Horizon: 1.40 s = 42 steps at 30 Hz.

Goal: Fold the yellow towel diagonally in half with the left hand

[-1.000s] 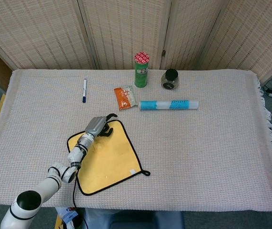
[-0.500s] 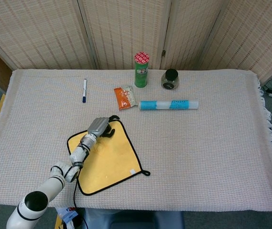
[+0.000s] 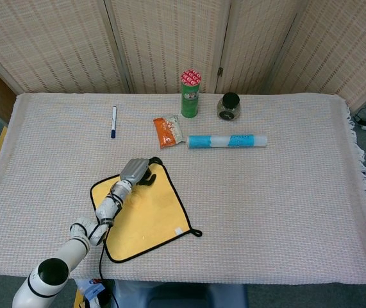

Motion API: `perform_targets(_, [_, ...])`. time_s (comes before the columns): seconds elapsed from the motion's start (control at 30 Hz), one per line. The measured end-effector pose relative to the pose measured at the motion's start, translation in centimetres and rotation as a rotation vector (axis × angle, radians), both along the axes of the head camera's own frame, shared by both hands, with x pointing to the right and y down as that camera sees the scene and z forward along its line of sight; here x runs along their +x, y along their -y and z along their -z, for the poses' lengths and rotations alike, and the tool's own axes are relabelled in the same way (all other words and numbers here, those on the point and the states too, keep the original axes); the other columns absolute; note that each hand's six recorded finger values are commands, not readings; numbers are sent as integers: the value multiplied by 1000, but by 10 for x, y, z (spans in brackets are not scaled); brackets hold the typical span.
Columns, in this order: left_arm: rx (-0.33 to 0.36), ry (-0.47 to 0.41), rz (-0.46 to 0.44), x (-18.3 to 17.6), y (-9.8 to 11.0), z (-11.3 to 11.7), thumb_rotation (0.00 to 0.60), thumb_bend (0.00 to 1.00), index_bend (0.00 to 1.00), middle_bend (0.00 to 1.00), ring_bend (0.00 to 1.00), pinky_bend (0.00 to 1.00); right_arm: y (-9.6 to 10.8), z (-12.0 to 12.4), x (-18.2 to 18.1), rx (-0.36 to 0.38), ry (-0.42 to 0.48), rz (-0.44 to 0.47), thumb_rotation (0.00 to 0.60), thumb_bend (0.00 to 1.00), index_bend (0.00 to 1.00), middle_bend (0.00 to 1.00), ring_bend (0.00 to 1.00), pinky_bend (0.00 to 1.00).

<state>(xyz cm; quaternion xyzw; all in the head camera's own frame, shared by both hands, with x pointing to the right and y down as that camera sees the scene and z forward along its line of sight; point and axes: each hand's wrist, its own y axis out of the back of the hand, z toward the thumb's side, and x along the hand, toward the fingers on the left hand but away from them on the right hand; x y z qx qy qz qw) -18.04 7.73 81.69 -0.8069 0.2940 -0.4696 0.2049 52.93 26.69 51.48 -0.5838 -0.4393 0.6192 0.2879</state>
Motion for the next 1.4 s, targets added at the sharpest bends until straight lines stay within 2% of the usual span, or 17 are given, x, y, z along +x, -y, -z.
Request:
perform_targets(0.67, [125,4,-24,-7,4,14,600,577,566,1000,1000,1000,-1,0,-7,-10,12,19,600,242,0,0,0,0])
perform_targets(0.93, [192,-14,-52,-6,0,24,600,578,591,1000,1000,1000,0,-1,-13,-11,20,40,600,242,0,0,0,0])
perform_targets(1.17, [260,-5,-86,-7,-11,34,600,578,606,1000,1000,1000,-1,3,-19,4,27,58,600,242,0,0,0,0])
perform_targets(1.4, [322,-4,-119,-7,-40,49,600,580,611,1000,1000,1000,-3,8,-26,19,45,86,600,243,0,0,0,0])
